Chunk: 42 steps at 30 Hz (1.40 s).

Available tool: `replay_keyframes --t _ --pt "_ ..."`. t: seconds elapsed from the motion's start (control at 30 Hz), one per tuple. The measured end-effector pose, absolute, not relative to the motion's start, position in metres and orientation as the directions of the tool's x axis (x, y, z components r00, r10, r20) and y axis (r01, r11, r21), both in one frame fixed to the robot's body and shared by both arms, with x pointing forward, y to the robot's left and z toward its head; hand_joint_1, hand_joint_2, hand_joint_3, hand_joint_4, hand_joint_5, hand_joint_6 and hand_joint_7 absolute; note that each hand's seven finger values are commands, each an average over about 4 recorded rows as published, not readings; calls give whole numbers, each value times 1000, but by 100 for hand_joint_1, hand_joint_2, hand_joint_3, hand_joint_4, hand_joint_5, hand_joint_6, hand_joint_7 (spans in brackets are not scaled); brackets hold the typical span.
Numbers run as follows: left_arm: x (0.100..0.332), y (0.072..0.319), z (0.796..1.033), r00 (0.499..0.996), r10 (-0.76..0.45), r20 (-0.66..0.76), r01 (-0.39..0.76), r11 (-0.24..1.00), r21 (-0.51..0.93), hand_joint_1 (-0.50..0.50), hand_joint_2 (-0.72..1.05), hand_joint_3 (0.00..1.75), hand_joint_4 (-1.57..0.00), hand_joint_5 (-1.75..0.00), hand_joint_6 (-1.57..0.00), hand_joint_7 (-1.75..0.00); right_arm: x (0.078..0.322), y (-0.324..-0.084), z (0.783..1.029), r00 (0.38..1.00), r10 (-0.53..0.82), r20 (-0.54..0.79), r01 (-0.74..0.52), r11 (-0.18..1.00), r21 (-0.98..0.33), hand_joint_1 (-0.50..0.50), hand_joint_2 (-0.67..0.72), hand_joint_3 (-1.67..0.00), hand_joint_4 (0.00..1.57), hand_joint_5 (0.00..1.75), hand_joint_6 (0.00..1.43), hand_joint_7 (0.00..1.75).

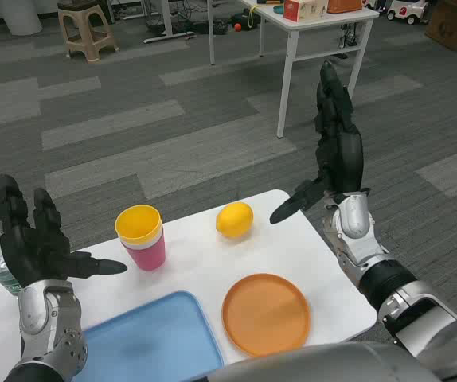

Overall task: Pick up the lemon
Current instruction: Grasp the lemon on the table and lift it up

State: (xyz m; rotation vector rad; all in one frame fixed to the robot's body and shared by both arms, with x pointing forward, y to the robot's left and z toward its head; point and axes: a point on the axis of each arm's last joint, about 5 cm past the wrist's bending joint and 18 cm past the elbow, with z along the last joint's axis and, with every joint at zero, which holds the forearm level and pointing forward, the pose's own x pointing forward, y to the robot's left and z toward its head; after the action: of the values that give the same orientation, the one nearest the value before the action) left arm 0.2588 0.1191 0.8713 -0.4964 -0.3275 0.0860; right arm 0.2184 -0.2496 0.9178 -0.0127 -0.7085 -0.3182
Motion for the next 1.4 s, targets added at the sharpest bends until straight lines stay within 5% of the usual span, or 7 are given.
replay_keyframes --t 0.17,0.27,0.43,1.4 --pt "255 109 874 906 233 354 -59 896 -440 -50 -72 9 0 0 -1 0 230 -229 905 747 -292 597 266 955 133 -42 68 0 2 0 0 0" --pt "250 95 879 841 301 449 -89 896 -435 -50 -72 9 0 0 -1 0 238 -211 896 772 -264 578 231 964 132 -42 68 0 3 0 0 0" --pt "255 84 893 763 344 547 -67 884 -462 -50 -72 9 0 0 -1 -2 246 -212 905 741 -244 625 217 969 121 -42 68 0 3 0 0 0" --pt "257 90 892 771 341 538 -85 892 -445 -50 -72 9 0 0 -2 -5 246 -214 901 753 -231 616 222 971 92 -38 58 0 9 0 0 0"
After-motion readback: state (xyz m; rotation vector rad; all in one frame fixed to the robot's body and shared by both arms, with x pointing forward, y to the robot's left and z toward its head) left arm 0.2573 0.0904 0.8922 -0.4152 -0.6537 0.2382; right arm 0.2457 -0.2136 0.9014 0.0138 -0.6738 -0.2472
